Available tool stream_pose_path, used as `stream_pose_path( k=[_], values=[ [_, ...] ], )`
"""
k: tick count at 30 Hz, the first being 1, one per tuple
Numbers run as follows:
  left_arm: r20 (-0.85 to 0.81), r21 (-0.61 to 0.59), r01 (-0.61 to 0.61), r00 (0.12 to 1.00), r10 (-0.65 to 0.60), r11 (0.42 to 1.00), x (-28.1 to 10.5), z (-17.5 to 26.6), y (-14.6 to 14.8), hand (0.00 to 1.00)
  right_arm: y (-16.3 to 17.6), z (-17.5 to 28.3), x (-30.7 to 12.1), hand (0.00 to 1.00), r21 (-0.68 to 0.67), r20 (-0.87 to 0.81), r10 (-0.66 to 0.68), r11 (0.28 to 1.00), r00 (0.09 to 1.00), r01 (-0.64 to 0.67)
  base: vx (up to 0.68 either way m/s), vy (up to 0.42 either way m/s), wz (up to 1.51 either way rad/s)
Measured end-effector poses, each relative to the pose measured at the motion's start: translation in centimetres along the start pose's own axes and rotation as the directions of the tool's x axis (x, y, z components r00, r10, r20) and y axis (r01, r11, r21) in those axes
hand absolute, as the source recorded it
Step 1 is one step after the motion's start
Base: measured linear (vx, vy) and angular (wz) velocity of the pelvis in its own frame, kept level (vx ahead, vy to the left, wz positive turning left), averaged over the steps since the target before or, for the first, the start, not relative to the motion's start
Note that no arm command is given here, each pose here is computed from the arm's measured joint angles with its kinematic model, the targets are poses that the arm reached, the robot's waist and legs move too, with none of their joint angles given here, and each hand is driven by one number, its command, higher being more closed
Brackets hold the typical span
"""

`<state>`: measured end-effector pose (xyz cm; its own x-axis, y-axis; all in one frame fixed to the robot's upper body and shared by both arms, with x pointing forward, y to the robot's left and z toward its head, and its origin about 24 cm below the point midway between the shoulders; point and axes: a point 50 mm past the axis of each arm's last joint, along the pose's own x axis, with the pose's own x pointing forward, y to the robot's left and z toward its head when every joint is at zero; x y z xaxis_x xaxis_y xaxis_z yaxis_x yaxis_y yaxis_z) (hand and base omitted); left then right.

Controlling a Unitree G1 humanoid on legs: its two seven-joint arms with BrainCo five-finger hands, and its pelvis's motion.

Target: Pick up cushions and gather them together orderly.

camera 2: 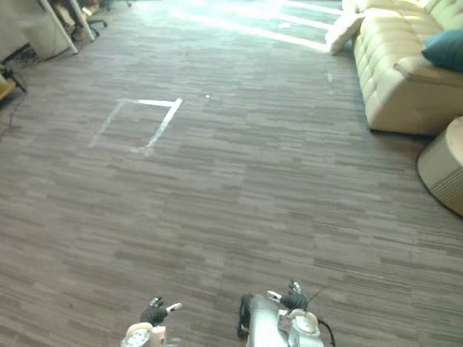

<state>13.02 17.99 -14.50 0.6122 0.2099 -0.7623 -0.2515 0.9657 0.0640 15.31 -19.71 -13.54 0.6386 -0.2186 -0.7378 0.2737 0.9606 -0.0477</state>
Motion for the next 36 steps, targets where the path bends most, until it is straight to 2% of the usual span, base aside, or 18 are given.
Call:
stream_pose_path(
  k=[6,10,12,16,21,27,31,34,36],
  values=[
    [0.043,-0.011,-0.035,0.998,0.035,0.999,0.1,0.9,1.1,0.0,1.6,-1.0,-0.1,0.0,-0.008,-0.048,0.04,0.999,0.998,-0.04,0.53,0.002,-0.74],
    [0.053,-0.035,-0.032,0.998,0.034,0.999,0.0,0.9,0.9,0.0,1.3,-1.4,-0.2,0.0,-0.039,-0.066,0.036,0.998,0.997,-0.038,0.65,0.306,-0.85],
    [0.068,-0.027,-0.052,0.996,0.054,0.998,0.1,1.2,2.0,0.0,2.0,-3.2,-0.8,0.0,-0.028,-0.12,0.051,0.998,0.992,-0.055,0.77,0.391,-0.82],
    [0.054,0.045,-0.064,0.997,0.062,0.997,0.5,1.5,3.2,0.0,2.5,-3.6,-1.0,0.0,-0.024,-0.133,0.063,0.997,0.989,-0.067,0.72,0.315,-0.19],
    [-0.016,0.052,-0.037,0.999,0.038,0.998,0.2,-0.2,2.0,0.0,1.1,-1.5,-0.5,0.0,-0.082,-0.035,0.041,0.996,0.999,-0.044,0.67,0.179,-0.03],
    [-0.027,0.06,-0.006,1.0,0.008,0.998,0.1,-0.5,0.9,0.0,1.1,-0.9,-0.4,0.0,-0.067,-0.013,0.037,0.997,0.999,-0.038,0.73,-0.056,0.36],
    [-0.048,0.024,0.048,0.998,-0.047,0.999,-0.3,-1.1,-1.6,0.0,-0.5,0.1,-0.2,0.0,-0.049,0.024,-0.01,0.999,1.0,0.011,0.79,-0.223,0.51],
    [-0.009,-0.046,0.015,1.0,-0.016,0.999,-0.1,-0.1,-1.3,0.0,-0.6,0.0,-0.2,0.0,-0.045,0.009,-0.014,0.999,1.0,0.015,0.71,-0.188,0.05],
    [0.015,-0.048,0.0,1.0,0.0,0.999,0.0,0.4,-0.7,0.0,0.1,-0.5,-0.3,0.0,-0.041,-0.009,0.003,0.999,1.0,-0.003,0.56,-0.12,-0.31]
  ],
)
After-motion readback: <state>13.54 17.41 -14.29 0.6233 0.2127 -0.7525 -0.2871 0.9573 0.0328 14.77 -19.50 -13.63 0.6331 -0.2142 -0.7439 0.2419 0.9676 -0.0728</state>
